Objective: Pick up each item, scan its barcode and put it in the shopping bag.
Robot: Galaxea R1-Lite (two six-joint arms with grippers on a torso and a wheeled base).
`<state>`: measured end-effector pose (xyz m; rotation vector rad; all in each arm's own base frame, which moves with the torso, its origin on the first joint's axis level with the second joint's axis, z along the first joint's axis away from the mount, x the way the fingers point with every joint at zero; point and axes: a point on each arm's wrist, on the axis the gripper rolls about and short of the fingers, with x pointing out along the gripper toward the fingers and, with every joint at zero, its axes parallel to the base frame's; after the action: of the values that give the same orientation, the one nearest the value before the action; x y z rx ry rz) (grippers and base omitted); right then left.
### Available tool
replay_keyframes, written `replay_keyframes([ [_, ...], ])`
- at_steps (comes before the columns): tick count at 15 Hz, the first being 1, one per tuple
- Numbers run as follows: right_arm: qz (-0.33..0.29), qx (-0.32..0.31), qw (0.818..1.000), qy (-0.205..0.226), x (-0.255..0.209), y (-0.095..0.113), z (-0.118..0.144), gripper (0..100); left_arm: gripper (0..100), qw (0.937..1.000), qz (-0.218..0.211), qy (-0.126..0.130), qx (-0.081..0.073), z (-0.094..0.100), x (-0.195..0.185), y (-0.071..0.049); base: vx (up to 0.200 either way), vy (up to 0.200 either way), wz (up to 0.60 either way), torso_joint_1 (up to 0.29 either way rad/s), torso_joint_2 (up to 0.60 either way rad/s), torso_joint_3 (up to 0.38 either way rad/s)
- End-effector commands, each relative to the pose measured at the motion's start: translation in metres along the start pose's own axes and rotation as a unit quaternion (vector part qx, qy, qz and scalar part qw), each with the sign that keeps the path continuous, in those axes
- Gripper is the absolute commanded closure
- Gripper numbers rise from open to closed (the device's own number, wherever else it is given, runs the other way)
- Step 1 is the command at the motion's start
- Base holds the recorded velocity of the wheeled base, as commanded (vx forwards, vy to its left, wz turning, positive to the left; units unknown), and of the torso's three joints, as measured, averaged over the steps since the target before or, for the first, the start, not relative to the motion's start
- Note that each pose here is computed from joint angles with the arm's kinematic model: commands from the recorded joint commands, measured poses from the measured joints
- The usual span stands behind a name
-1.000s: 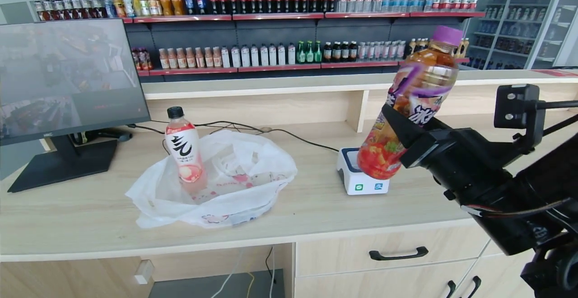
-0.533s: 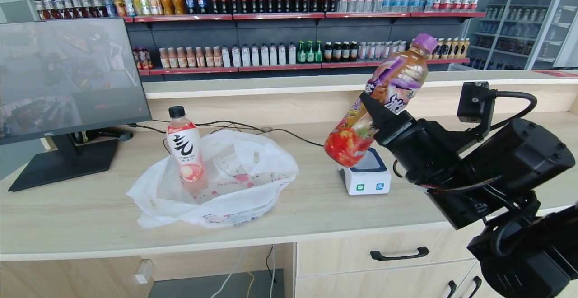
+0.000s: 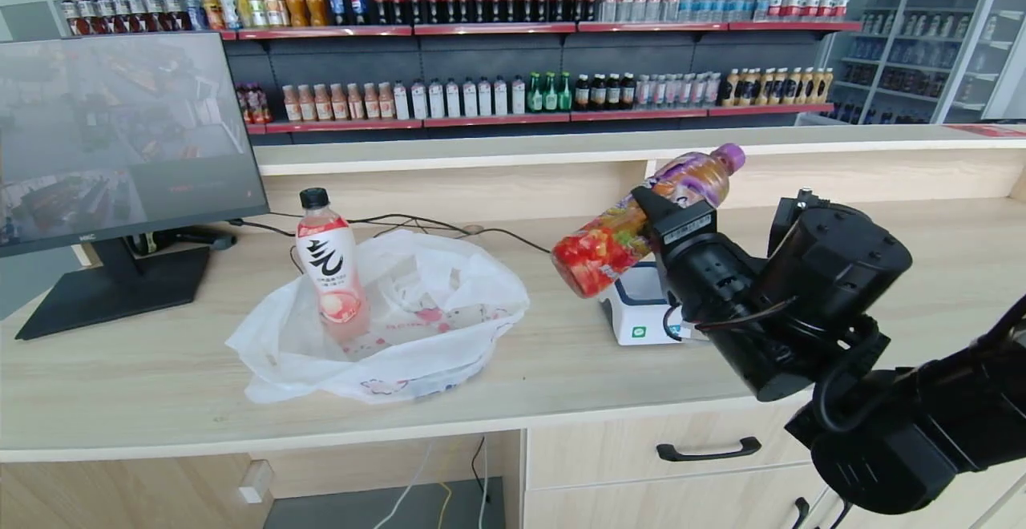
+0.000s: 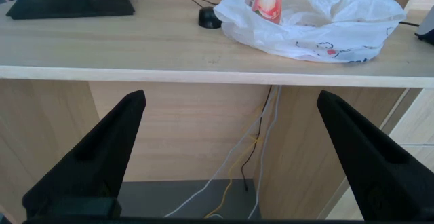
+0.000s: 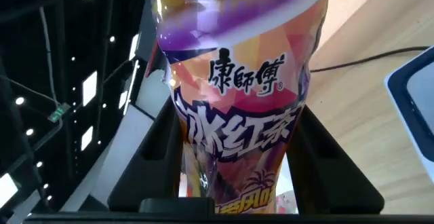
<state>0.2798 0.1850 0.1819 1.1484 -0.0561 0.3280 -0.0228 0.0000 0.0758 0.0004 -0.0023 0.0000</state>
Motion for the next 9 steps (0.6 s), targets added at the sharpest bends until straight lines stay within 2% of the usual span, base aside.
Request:
replay_keyframes([
  [1, -0.002, 0.020, 1.000, -0.013, 0.010, -0.004, 0.004, 100, 0, 1.0000, 0.000, 0.000, 0.000, 0.000, 0.000, 0.000, 0.000, 0.000, 0.00, 0.000, 0.00, 0.000],
  [2, -0.006, 0.031, 0.999, -0.016, 0.013, -0.007, 0.005, 100, 0, 1.0000, 0.000, 0.000, 0.000, 0.000, 0.000, 0.000, 0.000, 0.000, 0.00, 0.000, 0.00, 0.000],
  [4, 0.000, 0.114, 0.993, -0.043, 0.017, -0.005, 0.019, 100, 0, 1.0000, 0.000, 0.000, 0.000, 0.000, 0.000, 0.000, 0.000, 0.000, 0.00, 0.000, 0.00, 0.000],
  [6, -0.008, 0.140, 0.988, -0.071, 0.020, -0.009, 0.023, 100, 0, 1.0000, 0.000, 0.000, 0.000, 0.000, 0.000, 0.000, 0.000, 0.000, 0.00, 0.000, 0.00, 0.000],
  [7, -0.027, 0.153, 0.984, -0.092, 0.028, -0.025, 0.026, 100, 0, 1.0000, 0.000, -0.001, 0.001, 0.000, 0.000, 0.000, 0.000, 0.000, 0.00, 0.000, 0.00, 0.000],
  [9, -0.032, 0.182, 0.977, -0.106, 0.032, -0.034, 0.025, 100, 0, 1.0000, 0.000, -0.001, 0.001, 0.000, 0.000, 0.000, 0.000, 0.000, 0.00, 0.000, 0.00, 0.000],
])
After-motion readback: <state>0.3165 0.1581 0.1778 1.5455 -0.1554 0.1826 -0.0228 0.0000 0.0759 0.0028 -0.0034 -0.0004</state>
